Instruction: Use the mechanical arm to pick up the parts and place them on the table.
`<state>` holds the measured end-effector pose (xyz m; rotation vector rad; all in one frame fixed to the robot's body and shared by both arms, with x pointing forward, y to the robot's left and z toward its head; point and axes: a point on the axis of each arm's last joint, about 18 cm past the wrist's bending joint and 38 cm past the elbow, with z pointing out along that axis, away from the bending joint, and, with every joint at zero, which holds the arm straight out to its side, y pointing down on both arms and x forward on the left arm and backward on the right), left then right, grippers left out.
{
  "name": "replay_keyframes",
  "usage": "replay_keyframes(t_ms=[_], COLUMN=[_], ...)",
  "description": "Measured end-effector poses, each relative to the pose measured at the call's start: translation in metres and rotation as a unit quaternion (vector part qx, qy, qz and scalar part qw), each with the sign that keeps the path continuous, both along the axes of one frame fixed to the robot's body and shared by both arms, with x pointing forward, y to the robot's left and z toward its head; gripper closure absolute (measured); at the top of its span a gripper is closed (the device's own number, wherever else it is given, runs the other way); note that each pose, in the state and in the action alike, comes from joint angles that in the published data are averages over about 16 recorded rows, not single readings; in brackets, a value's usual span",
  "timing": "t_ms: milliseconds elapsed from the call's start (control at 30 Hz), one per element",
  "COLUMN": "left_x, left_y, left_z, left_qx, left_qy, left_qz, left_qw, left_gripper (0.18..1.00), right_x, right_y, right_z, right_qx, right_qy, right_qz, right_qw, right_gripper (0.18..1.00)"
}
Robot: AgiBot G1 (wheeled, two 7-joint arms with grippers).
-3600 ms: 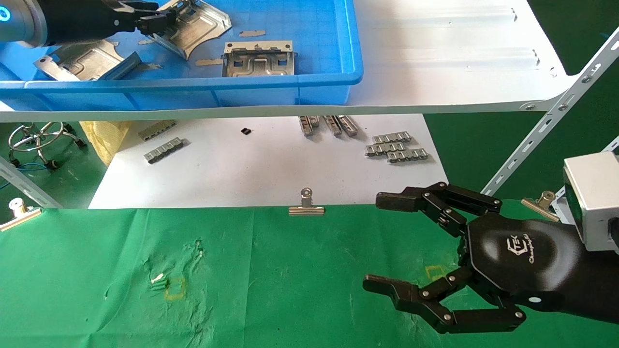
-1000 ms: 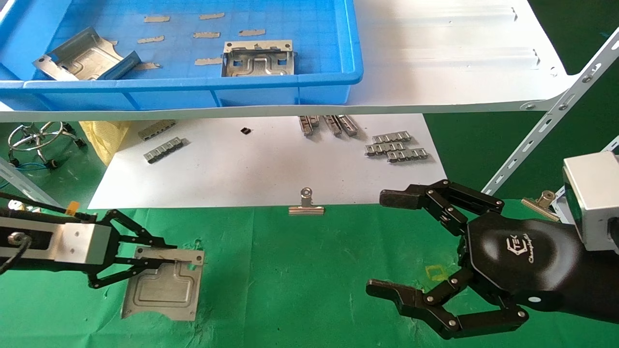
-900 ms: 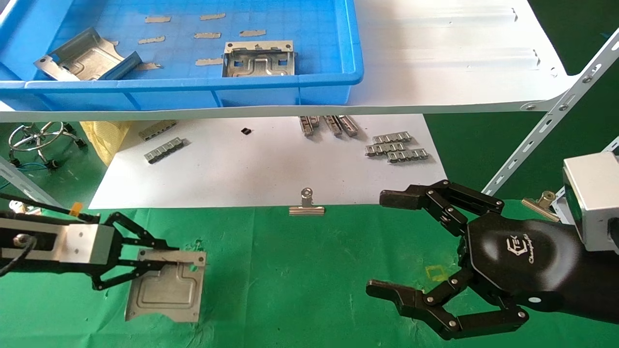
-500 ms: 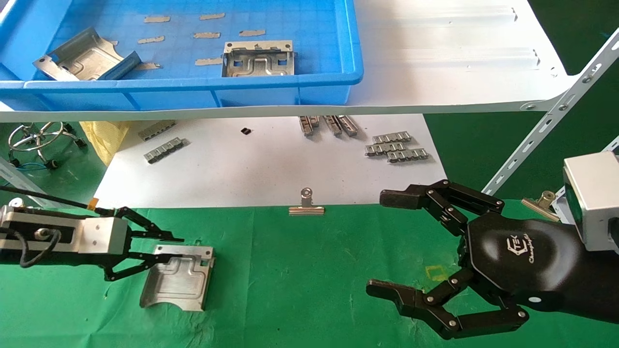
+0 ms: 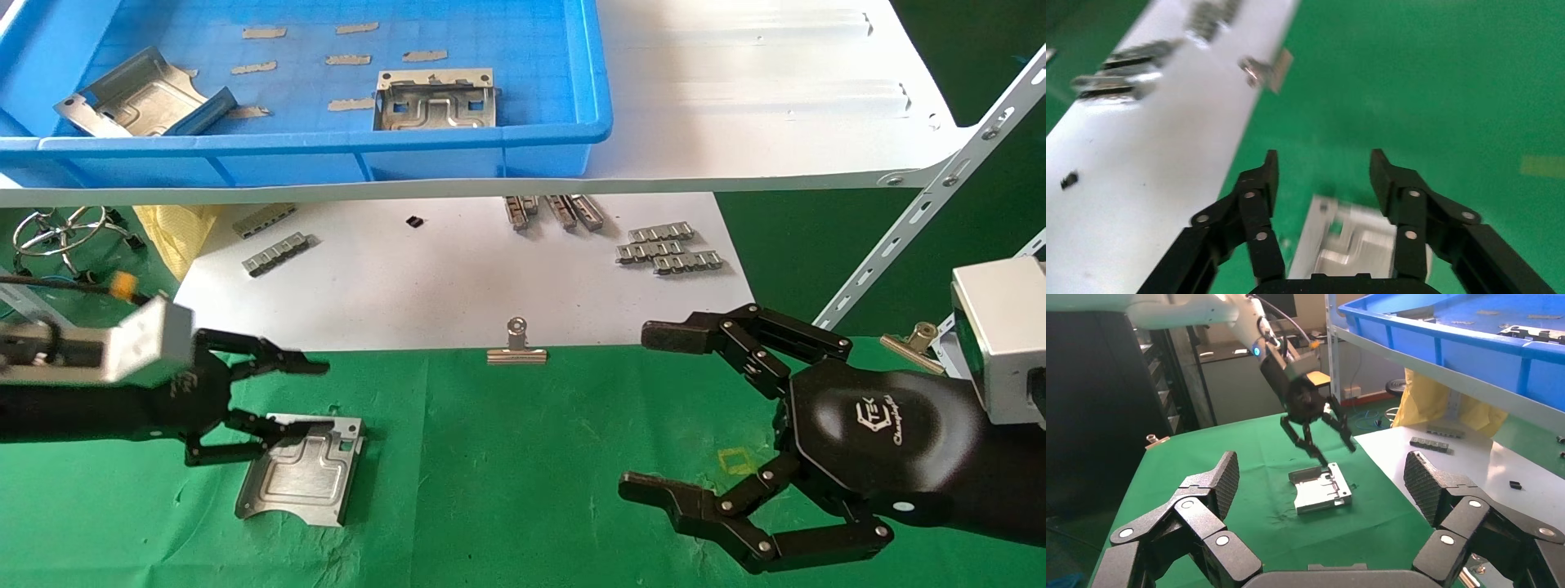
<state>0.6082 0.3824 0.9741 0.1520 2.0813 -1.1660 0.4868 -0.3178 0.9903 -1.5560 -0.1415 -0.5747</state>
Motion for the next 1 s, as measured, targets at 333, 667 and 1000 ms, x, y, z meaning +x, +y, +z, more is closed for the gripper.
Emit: replay_keyframes(t_ms=[333,667,1000], left_x=[-0.007,-0.006,-0.013], left_y=[0.002,-0.002,-0.017], left_z=[0.002,0.002,0.001], left_qx=[-0.070,-0.064,-0.088], left_qy=[0.022,0.019,0.024], left_qz=[0.003,-0.002,-0.027], left_qw=[0.9973,0.9978,0.9955], left_gripper=[0.464,0.288,0.195], right_x=[0.000,0.000,0.000], right_y=[0.000,0.000,0.000], right_z=[0.000,0.000,0.000], right_qx=[0.000,0.000,0.000], right_qy=[0.000,0.000,0.000], right_qz=[0.000,0.000,0.000], right_qw=[1.000,1.000,1.000], right_gripper=[0.178,0.178,0.178])
